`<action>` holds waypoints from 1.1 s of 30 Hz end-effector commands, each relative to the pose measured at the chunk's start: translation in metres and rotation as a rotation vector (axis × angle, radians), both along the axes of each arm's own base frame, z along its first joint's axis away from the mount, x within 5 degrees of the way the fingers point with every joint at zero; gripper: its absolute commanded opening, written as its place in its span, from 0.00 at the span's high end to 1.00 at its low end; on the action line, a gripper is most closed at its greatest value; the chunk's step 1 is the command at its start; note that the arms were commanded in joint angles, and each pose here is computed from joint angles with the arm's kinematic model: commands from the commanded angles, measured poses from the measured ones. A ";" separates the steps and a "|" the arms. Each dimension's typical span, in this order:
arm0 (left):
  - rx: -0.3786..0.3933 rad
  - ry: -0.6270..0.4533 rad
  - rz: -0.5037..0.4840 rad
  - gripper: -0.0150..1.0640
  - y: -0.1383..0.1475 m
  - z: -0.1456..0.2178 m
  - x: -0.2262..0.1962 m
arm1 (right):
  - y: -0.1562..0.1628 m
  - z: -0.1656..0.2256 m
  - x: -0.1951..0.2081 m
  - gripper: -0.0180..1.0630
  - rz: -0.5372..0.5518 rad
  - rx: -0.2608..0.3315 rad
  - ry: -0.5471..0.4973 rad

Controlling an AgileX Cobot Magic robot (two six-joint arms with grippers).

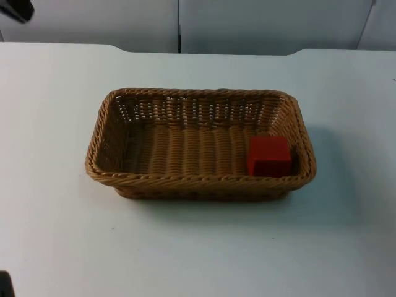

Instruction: Pick up the basket with the left hand and place the cube into the basket with the right hand.

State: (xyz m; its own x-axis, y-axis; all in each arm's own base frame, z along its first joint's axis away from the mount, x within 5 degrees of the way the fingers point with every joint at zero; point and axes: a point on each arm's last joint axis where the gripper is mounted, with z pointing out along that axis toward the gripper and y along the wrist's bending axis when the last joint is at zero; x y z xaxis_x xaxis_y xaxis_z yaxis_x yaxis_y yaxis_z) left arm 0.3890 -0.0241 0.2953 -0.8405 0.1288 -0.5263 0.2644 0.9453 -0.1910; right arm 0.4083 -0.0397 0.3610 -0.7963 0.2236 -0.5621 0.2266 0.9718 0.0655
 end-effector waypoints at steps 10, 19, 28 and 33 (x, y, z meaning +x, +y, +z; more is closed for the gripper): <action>0.161 -0.417 0.111 0.99 0.015 0.095 -0.207 | -0.001 0.113 -0.139 0.99 -0.080 -0.142 -0.282; 0.137 -0.731 0.121 0.99 0.012 0.091 -0.362 | 0.015 0.054 -0.272 0.99 -0.110 -0.076 -0.439; 0.130 -0.770 0.041 0.99 0.017 0.060 -0.437 | 0.040 -0.025 -0.375 0.99 0.103 -0.070 -0.705; 0.133 -0.684 0.043 0.99 0.019 0.025 -0.425 | 0.053 -0.050 -0.410 0.99 0.298 -0.118 -0.731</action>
